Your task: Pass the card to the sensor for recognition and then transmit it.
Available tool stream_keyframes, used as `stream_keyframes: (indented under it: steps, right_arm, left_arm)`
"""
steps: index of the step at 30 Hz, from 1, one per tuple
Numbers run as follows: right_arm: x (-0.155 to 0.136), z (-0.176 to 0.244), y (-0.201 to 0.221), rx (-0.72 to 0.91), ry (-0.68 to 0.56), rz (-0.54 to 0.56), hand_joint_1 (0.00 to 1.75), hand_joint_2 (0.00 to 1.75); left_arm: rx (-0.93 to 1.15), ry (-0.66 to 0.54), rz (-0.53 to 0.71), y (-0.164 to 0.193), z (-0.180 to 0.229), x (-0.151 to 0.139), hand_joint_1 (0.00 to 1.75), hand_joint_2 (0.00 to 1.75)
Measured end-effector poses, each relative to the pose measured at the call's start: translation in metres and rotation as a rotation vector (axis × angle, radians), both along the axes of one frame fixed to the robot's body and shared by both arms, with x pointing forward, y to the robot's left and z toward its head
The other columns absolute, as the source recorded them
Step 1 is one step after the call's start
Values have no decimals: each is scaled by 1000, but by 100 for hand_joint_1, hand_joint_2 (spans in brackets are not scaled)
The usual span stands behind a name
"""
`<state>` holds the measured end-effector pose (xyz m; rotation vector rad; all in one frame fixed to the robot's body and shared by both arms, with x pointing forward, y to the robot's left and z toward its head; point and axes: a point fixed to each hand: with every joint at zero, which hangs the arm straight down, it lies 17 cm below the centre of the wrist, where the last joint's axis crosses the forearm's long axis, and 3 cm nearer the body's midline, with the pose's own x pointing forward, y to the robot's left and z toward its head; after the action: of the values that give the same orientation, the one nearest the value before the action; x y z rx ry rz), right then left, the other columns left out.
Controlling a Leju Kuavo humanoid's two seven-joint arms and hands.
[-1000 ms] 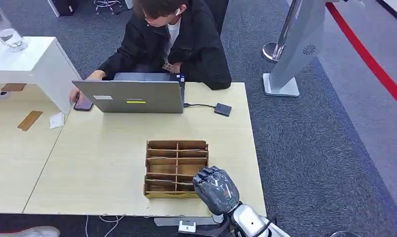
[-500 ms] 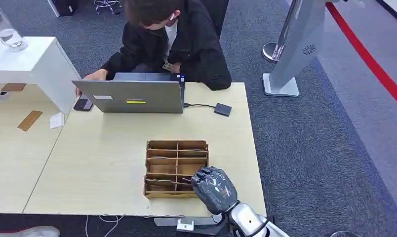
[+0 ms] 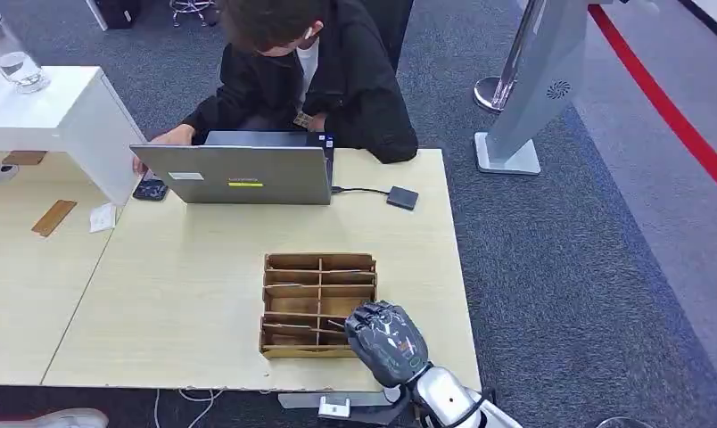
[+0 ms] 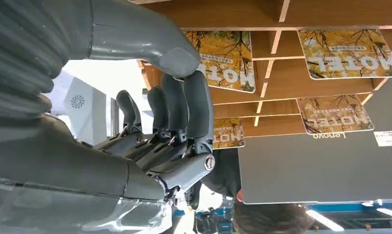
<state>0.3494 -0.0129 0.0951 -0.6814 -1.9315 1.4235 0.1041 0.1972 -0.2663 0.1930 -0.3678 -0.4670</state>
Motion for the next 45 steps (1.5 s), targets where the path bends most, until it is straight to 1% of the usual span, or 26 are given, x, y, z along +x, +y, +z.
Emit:
stream_keyframes:
  steps: [5, 6, 10, 11, 12, 13, 16, 17, 19, 24, 28, 30, 34, 35, 37, 39, 40, 44, 45]
  right_arm:
    - [0, 0, 0, -2, 0, 0, 129, 175]
    - [1, 0, 0, -2, -1, 0, 133, 175]
    - [1, 0, 0, 0, 0, 0, 131, 175]
    - [1, 0, 0, 1, 0, 0, 134, 175]
    - [1, 0, 0, 1, 0, -1, 129, 175]
    - [2, 1, 0, 2, 1, -1, 129, 175]
    - [2, 1, 0, 4, 1, -1, 133, 175]
    - [2, 1, 0, 5, 2, -1, 140, 175]
    - [2, 2, 0, 8, 1, -2, 138, 175]
    - [4, 14, -2, 31, -22, -11, 148, 175]
    - [6, 23, -4, 43, -42, -14, 152, 175]
    - [7, 26, -6, 47, -47, -16, 159, 175]
    - [9, 33, -9, 58, -59, -24, 162, 175]
    - [10, 35, -10, 61, -62, -26, 166, 175]
    - [11, 39, -12, 68, -71, -30, 164, 175]
    - [11, 41, -13, 71, -76, -31, 159, 175]
    - [11, 43, -13, 73, -78, -32, 161, 175]
    - [12, 46, -16, 80, -84, -38, 159, 175]
    - [12, 47, -16, 82, -87, -38, 140, 175]
  left_arm:
    - [0, 0, 0, 0, 0, 0, 0, 0]
    - [0, 0, -1, 0, 0, 0, 0, 0]
    - [0, 0, 0, 0, 0, 0, 0, 0]
    - [0, 0, 0, 0, 0, 0, 0, 0]
    - [0, 0, 0, 0, 0, 0, 0, 0]
    - [0, 0, 0, 0, 0, 0, 0, 0]
    - [0, 0, 0, 0, 0, 0, 0, 0]
    - [0, 0, 0, 0, 0, 0, 0, 0]
    - [0, 0, 0, 0, 0, 0, 0, 0]
    - [-1, -1, 6, 1, 0, 0, 0, 0]
    - [0, -2, 7, 1, 0, 0, 0, 0]
    - [0, -2, 7, 1, 0, 0, 0, 0]
    - [2, -2, 10, 3, 0, 0, 0, 0]
    - [2, -2, 11, 3, 0, 0, 0, 0]
    - [3, -2, 12, 4, 0, 0, 0, 0]
    - [3, -2, 13, 4, 0, 0, 0, 0]
    - [3, -2, 13, 4, 0, 0, 0, 0]
    - [4, -2, 13, 4, 0, 0, 0, 0]
    - [4, -2, 13, 4, 0, 0, 0, 0]
